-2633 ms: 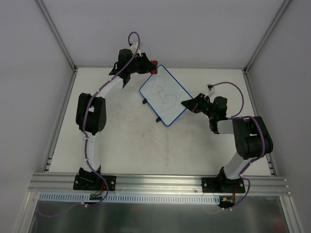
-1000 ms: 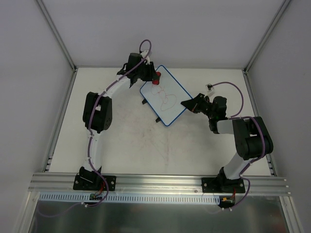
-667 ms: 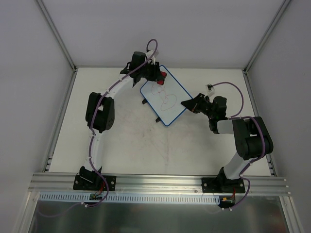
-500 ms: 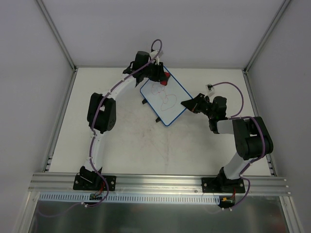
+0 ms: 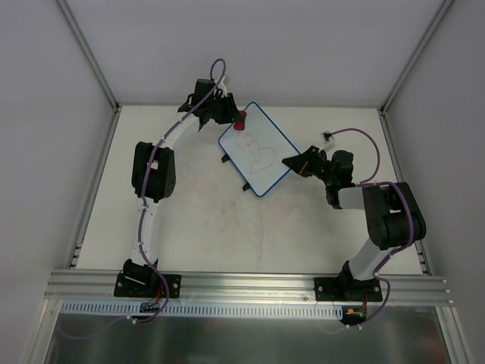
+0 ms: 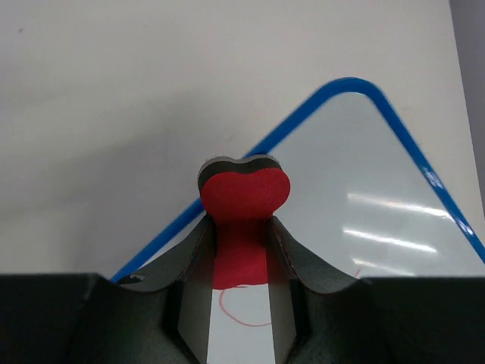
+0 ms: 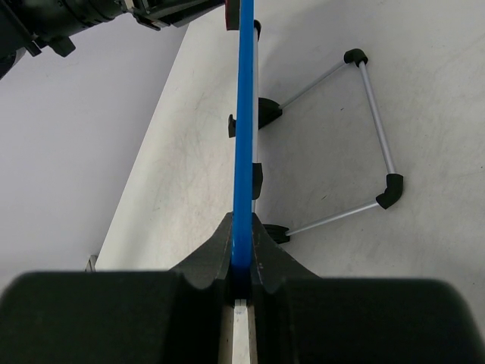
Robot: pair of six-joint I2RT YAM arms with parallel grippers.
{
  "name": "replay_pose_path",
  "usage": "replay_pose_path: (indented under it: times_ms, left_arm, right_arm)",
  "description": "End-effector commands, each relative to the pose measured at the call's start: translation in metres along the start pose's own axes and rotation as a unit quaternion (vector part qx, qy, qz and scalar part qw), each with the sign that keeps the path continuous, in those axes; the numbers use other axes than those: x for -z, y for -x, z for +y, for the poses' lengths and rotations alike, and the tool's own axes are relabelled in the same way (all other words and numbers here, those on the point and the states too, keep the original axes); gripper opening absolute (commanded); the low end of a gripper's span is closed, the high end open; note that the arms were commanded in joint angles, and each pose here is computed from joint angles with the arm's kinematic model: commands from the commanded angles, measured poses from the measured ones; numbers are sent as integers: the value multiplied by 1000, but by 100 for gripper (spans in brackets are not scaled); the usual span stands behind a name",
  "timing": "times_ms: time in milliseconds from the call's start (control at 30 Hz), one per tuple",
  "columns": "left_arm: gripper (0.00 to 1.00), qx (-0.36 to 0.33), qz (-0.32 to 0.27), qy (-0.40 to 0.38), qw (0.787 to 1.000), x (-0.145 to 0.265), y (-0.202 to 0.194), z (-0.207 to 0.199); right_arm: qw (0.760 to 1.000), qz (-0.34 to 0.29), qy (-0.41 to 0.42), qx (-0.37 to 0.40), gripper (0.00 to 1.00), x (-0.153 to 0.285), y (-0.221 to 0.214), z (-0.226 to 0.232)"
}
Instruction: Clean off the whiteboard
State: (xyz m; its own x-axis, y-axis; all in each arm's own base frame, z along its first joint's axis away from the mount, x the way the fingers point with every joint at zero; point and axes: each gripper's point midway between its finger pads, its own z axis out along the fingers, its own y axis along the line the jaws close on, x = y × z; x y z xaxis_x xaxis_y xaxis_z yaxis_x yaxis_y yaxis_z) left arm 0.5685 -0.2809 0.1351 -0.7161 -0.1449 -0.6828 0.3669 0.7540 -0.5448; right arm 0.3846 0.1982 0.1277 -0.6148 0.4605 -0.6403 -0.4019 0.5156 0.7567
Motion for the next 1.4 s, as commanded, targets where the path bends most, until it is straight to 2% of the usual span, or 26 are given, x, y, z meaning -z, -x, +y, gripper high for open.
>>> replay_pose_path:
  times_ms: [0, 133, 333, 533, 833, 1033, 1133, 1267, 1367]
  left_arm:
    - [0, 63, 31, 38, 997, -5, -24, 31]
    - [0, 46, 38, 15, 998, -8, -27, 15]
    - [0, -48, 45, -15, 998, -11, -37, -27]
    - [0, -152, 63, -44, 985, -8, -63, -71]
    - [0, -209, 96, -67, 971, -6, -102, -99]
    - [0, -190, 94, -32, 977, -9, -102, -83]
    - [0, -148, 95, -17, 984, -12, -97, -65]
    - [0, -37, 108, -4, 994, -7, -97, -27]
    - [0, 31, 112, 34, 993, -2, -102, 7]
  right_arm:
    - [997, 39, 44, 41, 0, 0, -17, 22]
    - [997, 38, 45, 42, 0, 0, -16, 23]
    - [997, 38, 46, 41, 0, -1, -16, 24]
    - [997, 39, 46, 41, 0, -1, -16, 23]
    - [997, 40, 46, 39, 0, -1, -17, 23]
    - [997, 40, 46, 38, 0, -1, -16, 23]
    - [997, 41, 45, 37, 0, -2, -17, 22]
    - [997, 40, 45, 37, 0, -2, -17, 22]
    - [997, 39, 46, 38, 0, -2, -16, 23]
